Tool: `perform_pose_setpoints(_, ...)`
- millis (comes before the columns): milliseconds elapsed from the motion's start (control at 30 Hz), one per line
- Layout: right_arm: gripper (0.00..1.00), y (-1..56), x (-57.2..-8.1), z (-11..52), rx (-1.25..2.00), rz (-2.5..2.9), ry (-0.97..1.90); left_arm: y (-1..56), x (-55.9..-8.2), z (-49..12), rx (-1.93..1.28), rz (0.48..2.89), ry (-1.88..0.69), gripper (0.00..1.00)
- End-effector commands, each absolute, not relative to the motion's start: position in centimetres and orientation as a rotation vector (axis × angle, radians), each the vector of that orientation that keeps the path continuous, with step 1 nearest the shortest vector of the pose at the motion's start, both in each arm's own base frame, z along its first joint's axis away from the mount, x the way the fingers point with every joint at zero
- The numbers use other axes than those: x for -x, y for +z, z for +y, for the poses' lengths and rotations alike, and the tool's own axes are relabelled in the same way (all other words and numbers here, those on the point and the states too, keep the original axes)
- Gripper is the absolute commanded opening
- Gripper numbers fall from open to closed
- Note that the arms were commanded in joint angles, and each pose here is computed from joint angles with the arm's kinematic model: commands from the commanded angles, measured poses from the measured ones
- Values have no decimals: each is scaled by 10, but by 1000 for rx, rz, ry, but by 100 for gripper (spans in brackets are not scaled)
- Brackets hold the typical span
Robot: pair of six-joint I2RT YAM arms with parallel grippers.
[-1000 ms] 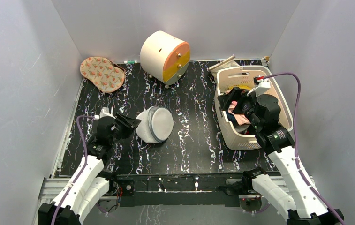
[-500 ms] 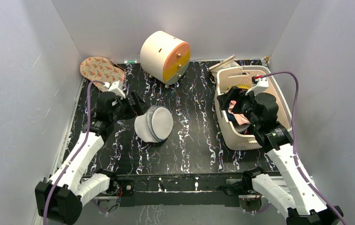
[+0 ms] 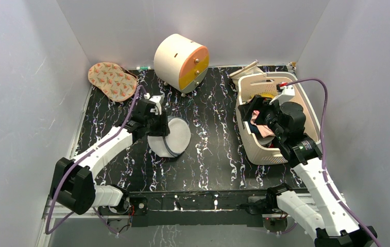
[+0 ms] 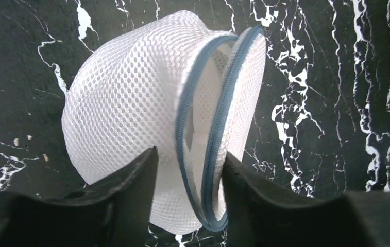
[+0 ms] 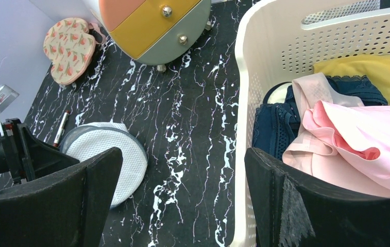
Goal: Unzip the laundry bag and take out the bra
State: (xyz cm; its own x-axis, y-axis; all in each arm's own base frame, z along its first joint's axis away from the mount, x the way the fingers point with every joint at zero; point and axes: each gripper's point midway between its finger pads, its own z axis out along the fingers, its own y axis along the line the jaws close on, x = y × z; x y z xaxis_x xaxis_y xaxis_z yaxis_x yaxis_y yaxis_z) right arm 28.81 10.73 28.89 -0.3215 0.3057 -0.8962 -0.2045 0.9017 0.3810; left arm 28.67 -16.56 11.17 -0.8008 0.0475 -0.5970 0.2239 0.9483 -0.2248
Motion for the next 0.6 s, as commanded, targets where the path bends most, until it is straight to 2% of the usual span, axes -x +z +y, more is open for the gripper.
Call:
perform_pose_setpoints(0, 88, 320, -285, 105, -70, 1738, 526, 108, -286, -160, 37, 2449, -554, 38)
perform_pose_setpoints(100, 89, 322, -283, 101, -77, 1722, 507, 102, -283, -168, 215, 2403, -820, 25)
perform_pose_setpoints(167, 89, 323, -283, 100, -80, 1719, 503, 98, -280, -172, 291, 2389, -911, 13)
perform_pose_setpoints(267, 89, 320, -284, 103, -73, 1722, 519, 88, -276, -177, 359, 2383, -991, 8)
perform_pose_setpoints(467, 89, 311, -283, 112, -58, 1747, 566, 66, -264, -178, 420, 2434, -1029, 7)
perform_pose_setpoints(500, 89, 312, -283, 111, -59, 1748, 560, 67, -264, -177, 414, 2424, -1021, 9)
perform_pose_setpoints(567, 89, 314, -283, 108, -59, 1743, 541, 76, -266, -175, 386, 2393, -1005, 20)
